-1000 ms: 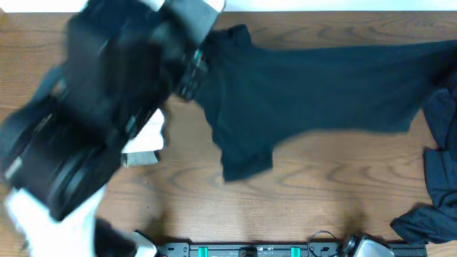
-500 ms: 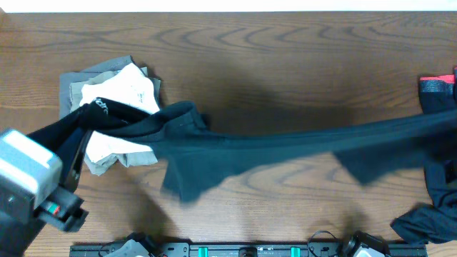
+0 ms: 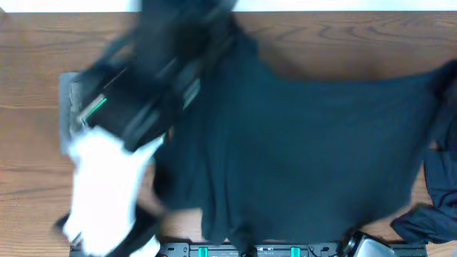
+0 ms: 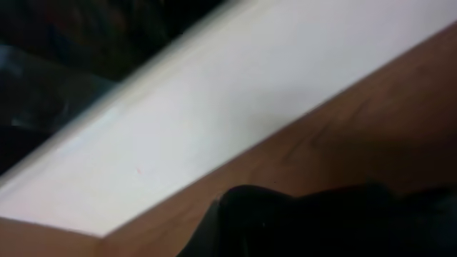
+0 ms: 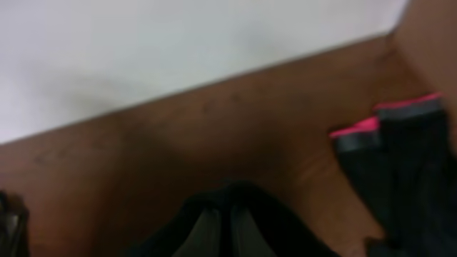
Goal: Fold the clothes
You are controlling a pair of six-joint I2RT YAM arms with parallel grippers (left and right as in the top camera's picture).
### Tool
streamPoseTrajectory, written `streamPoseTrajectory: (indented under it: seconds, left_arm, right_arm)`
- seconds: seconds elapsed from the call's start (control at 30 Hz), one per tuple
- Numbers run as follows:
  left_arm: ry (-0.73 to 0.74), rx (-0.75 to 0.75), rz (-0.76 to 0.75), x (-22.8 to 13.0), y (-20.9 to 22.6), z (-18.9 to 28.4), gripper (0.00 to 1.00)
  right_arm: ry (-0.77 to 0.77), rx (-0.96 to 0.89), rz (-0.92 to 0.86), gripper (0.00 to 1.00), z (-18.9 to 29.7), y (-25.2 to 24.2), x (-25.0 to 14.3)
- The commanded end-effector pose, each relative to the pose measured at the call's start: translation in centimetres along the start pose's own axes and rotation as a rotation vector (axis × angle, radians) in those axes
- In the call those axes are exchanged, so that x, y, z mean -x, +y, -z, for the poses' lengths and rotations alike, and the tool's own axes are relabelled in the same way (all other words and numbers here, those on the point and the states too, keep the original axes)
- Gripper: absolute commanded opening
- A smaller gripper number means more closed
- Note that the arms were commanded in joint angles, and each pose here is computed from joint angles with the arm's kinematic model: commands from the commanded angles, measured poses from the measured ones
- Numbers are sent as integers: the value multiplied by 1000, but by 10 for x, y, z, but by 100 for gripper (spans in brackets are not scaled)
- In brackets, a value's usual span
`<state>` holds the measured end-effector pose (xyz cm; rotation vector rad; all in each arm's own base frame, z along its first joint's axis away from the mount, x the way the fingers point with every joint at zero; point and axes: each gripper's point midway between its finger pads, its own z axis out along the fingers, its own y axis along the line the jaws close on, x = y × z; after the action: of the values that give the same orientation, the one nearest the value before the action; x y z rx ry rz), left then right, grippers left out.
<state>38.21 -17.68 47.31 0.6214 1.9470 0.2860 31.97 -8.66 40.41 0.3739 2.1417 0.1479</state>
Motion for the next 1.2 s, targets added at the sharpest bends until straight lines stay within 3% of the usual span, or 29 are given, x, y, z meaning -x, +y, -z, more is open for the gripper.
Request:
streamPoseTrajectory:
  seconds: [0.0,0.23,0.43,0.47,0.6,0.63,0.67,0.77,0.97,1.1,1.17]
  left_arm:
    - [179,3,-25,-36,-17,-104,6]
    - [273,-118,41,-107,-66,-286,8]
    - [311,-61,190,-154,-58,-350,17]
    - [311,-58,216,-156,-54,-352,17]
    - [288,-83,248,-156,-47,-356,35]
    - [285,-76,258,-156,-44,-356,45]
    - [286,-74,261,-157,-42,-357,52]
    - [311,-69,261,-160,-40,-352,63]
    - [409,-83,261,-162,-29,-304,64]
    - [476,-73,364,-157,-16,-252,64]
    - [504,-64,417,-155,-11,-228,67]
  right_arm:
    - [148,52,15,2,-71,-4,-15]
    - [295,92,16,2,-247,-22,-50]
    - [286,98,-38,11,-345,-39,-81]
    - [289,98,-42,11,-354,-41,-86]
    - [291,96,-42,19,-379,-50,-101]
    - [291,96,-42,27,-383,-51,-104]
    - [288,97,-42,43,-386,-52,-104]
    - [294,91,-35,62,-387,-57,-107]
    - [352,107,-74,62,-350,-72,-103]
    - [403,131,-121,58,-314,-77,-100]
    - [407,128,-130,51,-303,-77,-97]
